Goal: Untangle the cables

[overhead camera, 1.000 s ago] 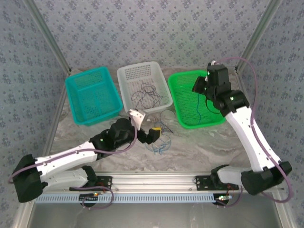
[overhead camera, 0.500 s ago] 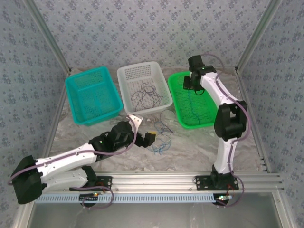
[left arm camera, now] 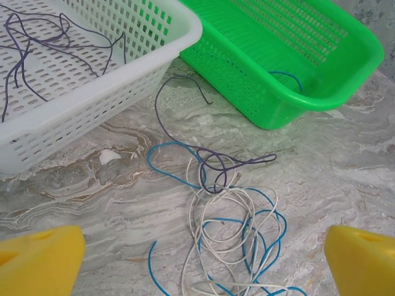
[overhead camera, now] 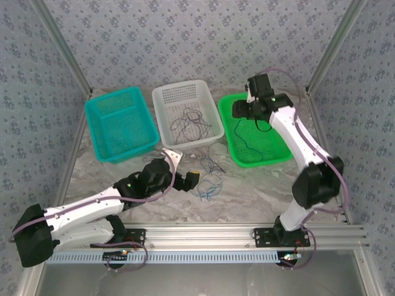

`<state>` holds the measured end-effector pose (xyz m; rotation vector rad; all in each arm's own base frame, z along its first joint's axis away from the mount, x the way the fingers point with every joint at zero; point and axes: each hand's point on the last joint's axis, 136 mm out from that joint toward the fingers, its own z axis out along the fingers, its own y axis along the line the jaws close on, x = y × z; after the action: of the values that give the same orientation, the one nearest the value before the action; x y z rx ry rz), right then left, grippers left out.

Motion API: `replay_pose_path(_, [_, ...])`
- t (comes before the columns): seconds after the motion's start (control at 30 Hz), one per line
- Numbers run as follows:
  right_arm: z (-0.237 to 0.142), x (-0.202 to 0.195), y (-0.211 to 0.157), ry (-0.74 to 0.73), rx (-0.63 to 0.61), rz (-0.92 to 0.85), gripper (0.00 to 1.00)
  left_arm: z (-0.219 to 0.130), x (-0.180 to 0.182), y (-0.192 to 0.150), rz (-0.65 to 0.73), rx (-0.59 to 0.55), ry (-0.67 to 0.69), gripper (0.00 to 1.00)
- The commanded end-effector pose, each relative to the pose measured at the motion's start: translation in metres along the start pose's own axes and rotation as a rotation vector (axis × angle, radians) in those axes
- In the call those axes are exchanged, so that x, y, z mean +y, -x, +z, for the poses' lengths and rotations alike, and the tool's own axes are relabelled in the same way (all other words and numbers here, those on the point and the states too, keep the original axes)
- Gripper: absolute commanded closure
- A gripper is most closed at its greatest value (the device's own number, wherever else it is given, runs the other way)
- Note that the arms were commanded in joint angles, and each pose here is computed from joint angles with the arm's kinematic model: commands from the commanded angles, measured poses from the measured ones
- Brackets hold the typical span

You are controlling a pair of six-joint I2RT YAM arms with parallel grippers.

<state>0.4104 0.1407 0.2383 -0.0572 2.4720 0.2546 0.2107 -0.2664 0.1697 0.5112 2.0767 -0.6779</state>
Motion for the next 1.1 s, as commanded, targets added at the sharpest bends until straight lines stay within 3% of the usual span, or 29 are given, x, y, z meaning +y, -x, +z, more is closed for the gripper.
replay_pose_path(0.0, [-0.007, 0.034, -0.048, 0.104, 0.080, -0.002, 0.32, 0.007, 0.009, -0.012, -0.013, 0.039, 0.036, 0.01])
replay_pose_path(0.23, [0.003, 0.063, -0.154, 0.143, 0.212, -0.078, 0.34, 0.015, 0.011, -0.019, -0.025, 0.074, 0.043, 0.00])
replay_pose_path(0.43, [0.006, 0.056, -0.210, 0.145, 0.291, 0.072, 0.38, 0.016, 0.026, -0.028, -0.076, 0.096, 0.090, 0.00])
replay_pose_path(0.7, [0.016, 0.068, -0.248, 0.185, 0.363, 0.143, 0.41, 0.021, 0.028, -0.033, -0.094, 0.120, 0.090, 0.01])
replay_pose_path(1.07, [0.010, 0.083, -0.261, 0.168, 0.357, 0.133, 0.46, 0.026, 0.026, -0.032, -0.090, 0.131, 0.086, 0.01])
